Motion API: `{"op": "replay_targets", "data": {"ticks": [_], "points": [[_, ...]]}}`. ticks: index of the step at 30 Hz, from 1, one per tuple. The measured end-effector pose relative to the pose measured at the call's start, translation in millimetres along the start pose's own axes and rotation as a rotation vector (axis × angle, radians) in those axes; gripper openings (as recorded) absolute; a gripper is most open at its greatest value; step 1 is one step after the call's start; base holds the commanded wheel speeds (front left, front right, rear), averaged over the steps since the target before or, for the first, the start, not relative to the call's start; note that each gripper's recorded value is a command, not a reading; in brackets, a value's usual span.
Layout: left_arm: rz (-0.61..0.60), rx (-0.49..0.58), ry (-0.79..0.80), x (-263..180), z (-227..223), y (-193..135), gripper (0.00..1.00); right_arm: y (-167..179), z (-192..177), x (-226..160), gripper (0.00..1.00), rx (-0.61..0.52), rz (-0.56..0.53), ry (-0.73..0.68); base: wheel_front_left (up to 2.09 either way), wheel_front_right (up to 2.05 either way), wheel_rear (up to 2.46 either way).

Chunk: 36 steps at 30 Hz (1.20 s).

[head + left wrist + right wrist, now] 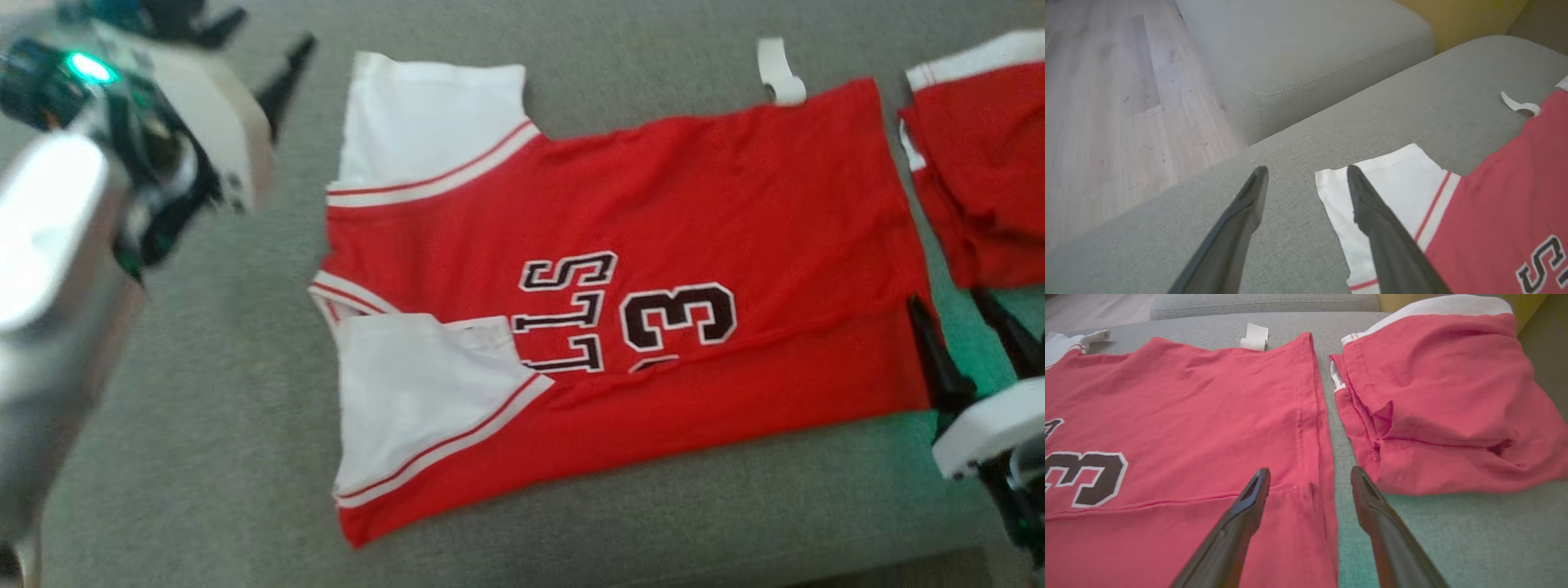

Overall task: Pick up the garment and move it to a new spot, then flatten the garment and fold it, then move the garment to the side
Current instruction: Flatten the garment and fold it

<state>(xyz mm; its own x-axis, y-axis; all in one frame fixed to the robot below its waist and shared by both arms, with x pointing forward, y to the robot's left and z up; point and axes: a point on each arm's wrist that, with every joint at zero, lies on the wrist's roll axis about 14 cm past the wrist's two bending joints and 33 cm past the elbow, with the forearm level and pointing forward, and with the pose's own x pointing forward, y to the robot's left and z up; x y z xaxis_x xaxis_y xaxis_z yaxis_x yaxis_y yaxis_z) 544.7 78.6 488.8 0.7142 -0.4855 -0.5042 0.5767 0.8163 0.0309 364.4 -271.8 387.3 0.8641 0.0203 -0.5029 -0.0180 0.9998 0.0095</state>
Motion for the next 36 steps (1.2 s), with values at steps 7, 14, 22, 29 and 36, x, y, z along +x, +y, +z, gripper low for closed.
{"op": "replay_targets", "data": {"ticks": [7,14,22,29,36], "points": [[-0.049,-0.093,0.195,61,-4,3,1.00,-13,-14,4,1.00,0.000,-0.042,0.049,0.00,0.00,0.00],[-0.041,-0.153,0.439,95,-62,7,1.00,-27,-25,-2,1.00,0.020,-0.101,0.072,0.00,0.00,0.00],[-0.061,-0.157,0.466,112,-81,5,1.00,-42,-39,-10,1.00,0.033,-0.152,0.107,0.00,0.00,0.00],[-0.136,-0.094,0.423,112,-74,-13,0.00,-42,-24,0,1.00,0.020,-0.142,0.060,0.00,0.00,0.00],[-0.134,-0.036,0.264,109,-55,-13,0.00,-24,13,29,1.00,0.036,-0.051,-0.001,0.00,0.00,0.00]]}}
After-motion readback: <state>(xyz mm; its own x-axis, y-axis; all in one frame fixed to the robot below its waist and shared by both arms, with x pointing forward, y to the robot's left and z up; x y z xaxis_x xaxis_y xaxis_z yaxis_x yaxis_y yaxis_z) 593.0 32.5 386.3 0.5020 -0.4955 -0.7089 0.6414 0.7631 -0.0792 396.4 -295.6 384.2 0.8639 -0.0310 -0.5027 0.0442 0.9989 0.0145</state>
